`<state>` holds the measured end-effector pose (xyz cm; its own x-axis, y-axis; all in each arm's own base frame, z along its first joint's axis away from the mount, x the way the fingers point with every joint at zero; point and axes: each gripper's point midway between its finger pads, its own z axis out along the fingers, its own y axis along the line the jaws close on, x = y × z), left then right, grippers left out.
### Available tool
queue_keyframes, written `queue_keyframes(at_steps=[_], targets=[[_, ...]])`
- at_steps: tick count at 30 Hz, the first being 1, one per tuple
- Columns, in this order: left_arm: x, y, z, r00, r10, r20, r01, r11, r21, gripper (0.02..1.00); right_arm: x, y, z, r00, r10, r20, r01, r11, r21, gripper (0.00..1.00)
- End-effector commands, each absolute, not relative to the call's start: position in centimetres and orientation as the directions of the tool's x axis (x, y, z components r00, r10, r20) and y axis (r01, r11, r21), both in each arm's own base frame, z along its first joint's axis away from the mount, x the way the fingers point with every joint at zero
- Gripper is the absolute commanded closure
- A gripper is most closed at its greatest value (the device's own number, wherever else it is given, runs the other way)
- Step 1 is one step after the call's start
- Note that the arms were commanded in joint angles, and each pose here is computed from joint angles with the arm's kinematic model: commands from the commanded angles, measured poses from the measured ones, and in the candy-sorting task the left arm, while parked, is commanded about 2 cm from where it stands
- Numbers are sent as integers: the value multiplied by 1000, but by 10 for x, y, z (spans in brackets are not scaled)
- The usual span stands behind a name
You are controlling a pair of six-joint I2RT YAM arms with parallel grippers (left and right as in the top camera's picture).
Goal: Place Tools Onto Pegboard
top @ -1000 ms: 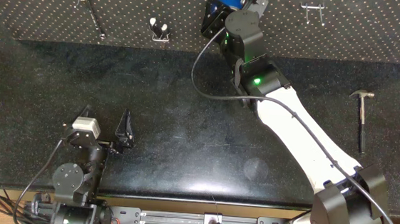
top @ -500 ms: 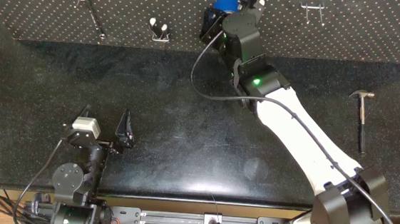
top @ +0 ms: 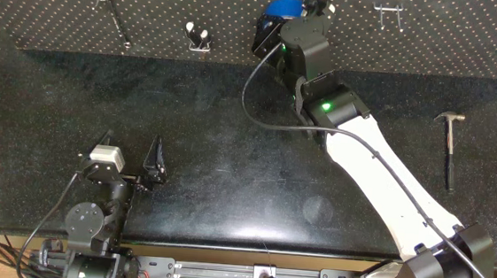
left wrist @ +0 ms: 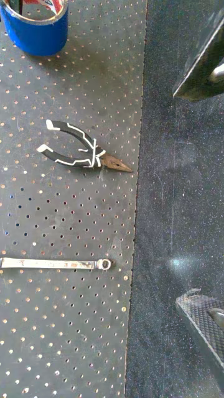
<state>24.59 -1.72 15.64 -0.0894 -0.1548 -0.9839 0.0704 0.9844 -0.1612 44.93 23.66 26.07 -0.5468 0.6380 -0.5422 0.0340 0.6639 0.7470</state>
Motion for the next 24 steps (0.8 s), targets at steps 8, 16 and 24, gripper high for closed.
queue_keyframes(at_steps=[8, 16, 24], targets=[[245, -19, 157, -88, -157, -984, 85, 983, -164, 23, 434, 239, 286, -565, 656, -500, 28, 621, 783, 717], [245, -19, 157, -88, -157, -984, 85, 983, -164, 23, 430, 235, 282, -573, 652, -497, 49, 632, 773, 720], [245, -19, 157, -88, -157, -984, 85, 983, -164, 23, 408, 227, 268, -611, 623, -488, 119, 682, 722, 720]])
